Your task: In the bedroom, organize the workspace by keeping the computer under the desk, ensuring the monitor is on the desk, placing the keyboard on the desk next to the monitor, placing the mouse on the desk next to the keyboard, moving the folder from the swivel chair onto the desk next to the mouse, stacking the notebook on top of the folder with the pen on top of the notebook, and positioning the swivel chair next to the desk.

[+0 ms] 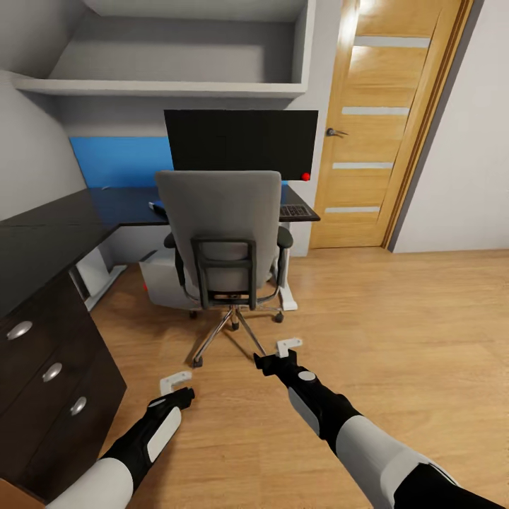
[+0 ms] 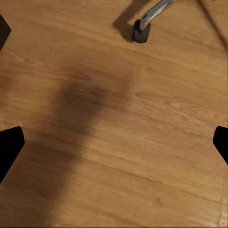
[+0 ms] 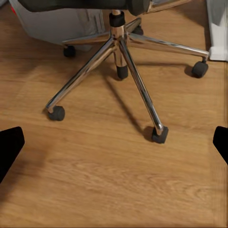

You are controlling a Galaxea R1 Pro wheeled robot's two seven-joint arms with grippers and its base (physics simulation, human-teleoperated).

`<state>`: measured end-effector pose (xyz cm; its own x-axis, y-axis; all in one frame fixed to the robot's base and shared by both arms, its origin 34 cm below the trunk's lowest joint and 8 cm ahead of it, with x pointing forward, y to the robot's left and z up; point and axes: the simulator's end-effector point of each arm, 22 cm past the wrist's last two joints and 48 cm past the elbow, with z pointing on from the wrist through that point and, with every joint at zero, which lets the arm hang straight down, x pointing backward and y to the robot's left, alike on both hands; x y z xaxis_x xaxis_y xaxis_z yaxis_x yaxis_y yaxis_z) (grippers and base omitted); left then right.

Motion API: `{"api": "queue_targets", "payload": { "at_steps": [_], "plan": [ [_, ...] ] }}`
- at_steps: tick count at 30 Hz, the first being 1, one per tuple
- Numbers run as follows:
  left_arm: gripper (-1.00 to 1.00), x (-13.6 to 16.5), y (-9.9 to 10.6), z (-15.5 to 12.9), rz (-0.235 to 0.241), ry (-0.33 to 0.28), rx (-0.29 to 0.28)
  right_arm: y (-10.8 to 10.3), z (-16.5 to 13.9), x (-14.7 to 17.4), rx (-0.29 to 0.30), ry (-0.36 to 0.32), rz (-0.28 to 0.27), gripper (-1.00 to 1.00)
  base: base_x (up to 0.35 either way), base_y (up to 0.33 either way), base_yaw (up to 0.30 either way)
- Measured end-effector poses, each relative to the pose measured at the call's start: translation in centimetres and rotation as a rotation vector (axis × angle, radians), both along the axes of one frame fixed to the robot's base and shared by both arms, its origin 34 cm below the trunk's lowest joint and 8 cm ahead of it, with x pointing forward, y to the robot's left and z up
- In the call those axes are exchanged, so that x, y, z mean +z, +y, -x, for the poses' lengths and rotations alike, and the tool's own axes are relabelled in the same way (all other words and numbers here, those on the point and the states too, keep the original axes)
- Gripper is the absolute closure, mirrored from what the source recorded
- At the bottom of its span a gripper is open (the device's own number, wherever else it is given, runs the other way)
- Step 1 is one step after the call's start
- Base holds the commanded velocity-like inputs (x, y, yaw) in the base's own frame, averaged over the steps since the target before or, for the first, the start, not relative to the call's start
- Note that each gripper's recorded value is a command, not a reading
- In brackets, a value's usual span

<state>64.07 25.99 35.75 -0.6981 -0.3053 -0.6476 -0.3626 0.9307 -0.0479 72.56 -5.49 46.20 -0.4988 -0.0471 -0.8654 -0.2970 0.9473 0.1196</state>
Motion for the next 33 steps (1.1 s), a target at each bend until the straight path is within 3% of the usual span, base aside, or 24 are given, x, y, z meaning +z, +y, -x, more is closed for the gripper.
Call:
{"api": "queue_targets", "payload": {
  "at_steps": [11,15,19,24,27,28,33],
  "plan": [
    [-1.00,0.2,0.6,1.0,-0.010,0.044,0.008,-1.2,0.7,-0.3,-0.014,0.039,0.018,-1.00,-0.005,-0.001,0.000],
    [-1.00,-0.5,1.2,2.5,-0.022,0.095,0.015,-2.0,1.7,-1.4,-0.023,0.078,0.036,-1.00,0.000,0.000,0.000],
    [-1.00,-2.2,2.2,5.3,-0.044,0.171,0.029,-3.9,3.8,-4.1,-0.043,0.157,0.078,-1.00,0.000,0.000,0.000],
    [-1.00,-2.9,3.9,7.2,-0.072,0.148,0.064,-6.5,5.8,-6.3,-0.068,0.236,0.122,-1.00,0.000,0.000,0.000],
    [-1.00,-3.3,4.6,8.5,-0.078,0.136,0.067,-7.6,6.5,-6.7,-0.086,0.247,0.135,-1.00,0.000,0.000,0.000],
    [-1.00,-4.0,4.9,9.9,-0.078,0.151,0.065,-8.6,7.5,-7.5,-0.102,0.249,0.144,-1.00,0.000,0.000,0.000],
    [-1.00,-3.9,5.1,11.4,-0.080,0.180,0.057,-9.6,8.7,-7.5,-0.119,0.228,0.150,-1.00,0.000,0.000,0.000]
  ]
}}
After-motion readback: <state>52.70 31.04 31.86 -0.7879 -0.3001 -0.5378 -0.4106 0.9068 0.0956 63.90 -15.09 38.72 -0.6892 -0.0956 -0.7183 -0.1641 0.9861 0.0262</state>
